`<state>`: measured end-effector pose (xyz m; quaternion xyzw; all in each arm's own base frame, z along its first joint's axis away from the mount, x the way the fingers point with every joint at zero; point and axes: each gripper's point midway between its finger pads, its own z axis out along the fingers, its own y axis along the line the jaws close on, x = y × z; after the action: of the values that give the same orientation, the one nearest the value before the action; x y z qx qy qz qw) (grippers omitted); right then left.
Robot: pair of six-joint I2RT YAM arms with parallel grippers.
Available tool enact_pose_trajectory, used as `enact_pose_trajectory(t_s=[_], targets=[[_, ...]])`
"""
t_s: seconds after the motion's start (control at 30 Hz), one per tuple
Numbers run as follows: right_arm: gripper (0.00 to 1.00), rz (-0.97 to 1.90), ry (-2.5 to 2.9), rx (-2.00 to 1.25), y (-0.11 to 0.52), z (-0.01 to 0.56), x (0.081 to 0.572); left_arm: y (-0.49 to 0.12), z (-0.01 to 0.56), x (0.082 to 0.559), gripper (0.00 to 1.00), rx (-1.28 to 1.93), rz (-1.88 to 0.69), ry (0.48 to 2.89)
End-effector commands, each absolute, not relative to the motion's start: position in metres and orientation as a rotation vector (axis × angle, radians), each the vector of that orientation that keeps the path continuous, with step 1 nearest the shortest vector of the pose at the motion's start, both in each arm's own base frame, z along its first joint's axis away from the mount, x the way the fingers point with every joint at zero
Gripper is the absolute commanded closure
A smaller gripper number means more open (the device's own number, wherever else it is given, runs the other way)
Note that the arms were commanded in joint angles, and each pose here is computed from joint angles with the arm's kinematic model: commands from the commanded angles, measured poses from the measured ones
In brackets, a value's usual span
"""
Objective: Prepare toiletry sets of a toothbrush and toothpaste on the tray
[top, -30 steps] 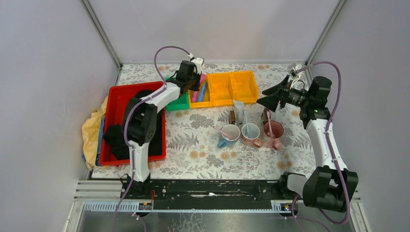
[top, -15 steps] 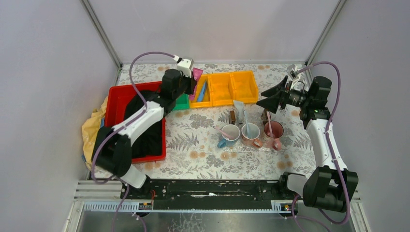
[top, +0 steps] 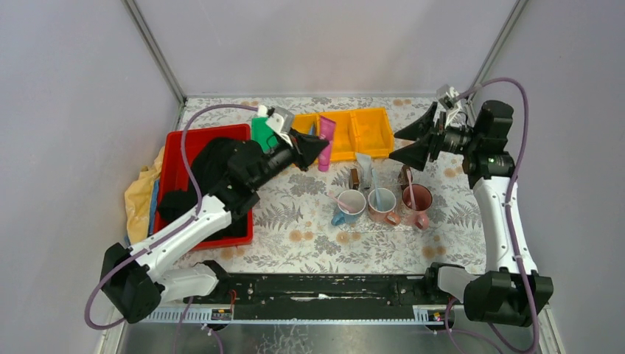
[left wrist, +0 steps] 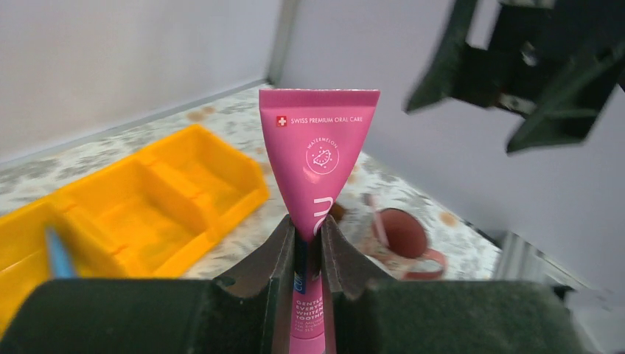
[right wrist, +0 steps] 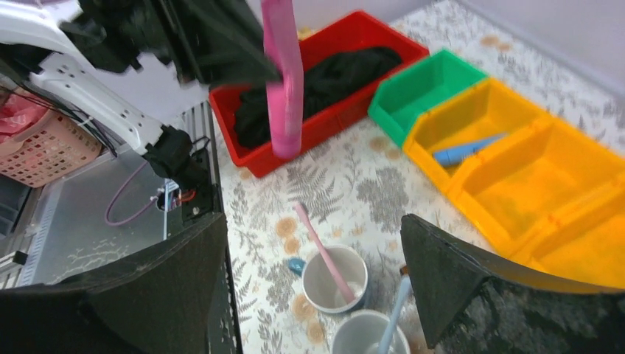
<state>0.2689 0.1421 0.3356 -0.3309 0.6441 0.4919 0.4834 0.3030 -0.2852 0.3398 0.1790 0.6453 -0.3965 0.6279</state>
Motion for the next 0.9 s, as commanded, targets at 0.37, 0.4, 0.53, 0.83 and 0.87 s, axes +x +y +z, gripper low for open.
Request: enact_pose_trajectory(t_s=[0.37, 0.4, 0.53, 0.83, 0.87], targets=[[0.00, 1.137, 1.559, -0.957, 0.179, 0.403, 0.210, -0.366, 0.383, 0.232, 0.85, 0.467, -0.846, 1.334], [0.01, 1.129, 1.571, -0.960, 0.181, 0.401, 0.210, -0.370, 0.381, 0.232, 0.85, 0.466, -0.823, 1.341], [0.05, 1.096, 1.608, -0.966, 0.187, 0.393, 0.212, -0.382, 0.376, 0.230, 0.85, 0.486, -0.746, 1.357], [0.40, 1.080, 1.634, -0.974, 0.191, 0.385, 0.216, -0.395, 0.373, 0.223, 0.85, 0.517, -0.678, 1.355], [0.47, 1.078, 1.635, -0.973, 0.191, 0.385, 0.217, -0.395, 0.373, 0.223, 0.84, 0.515, -0.677, 1.354]])
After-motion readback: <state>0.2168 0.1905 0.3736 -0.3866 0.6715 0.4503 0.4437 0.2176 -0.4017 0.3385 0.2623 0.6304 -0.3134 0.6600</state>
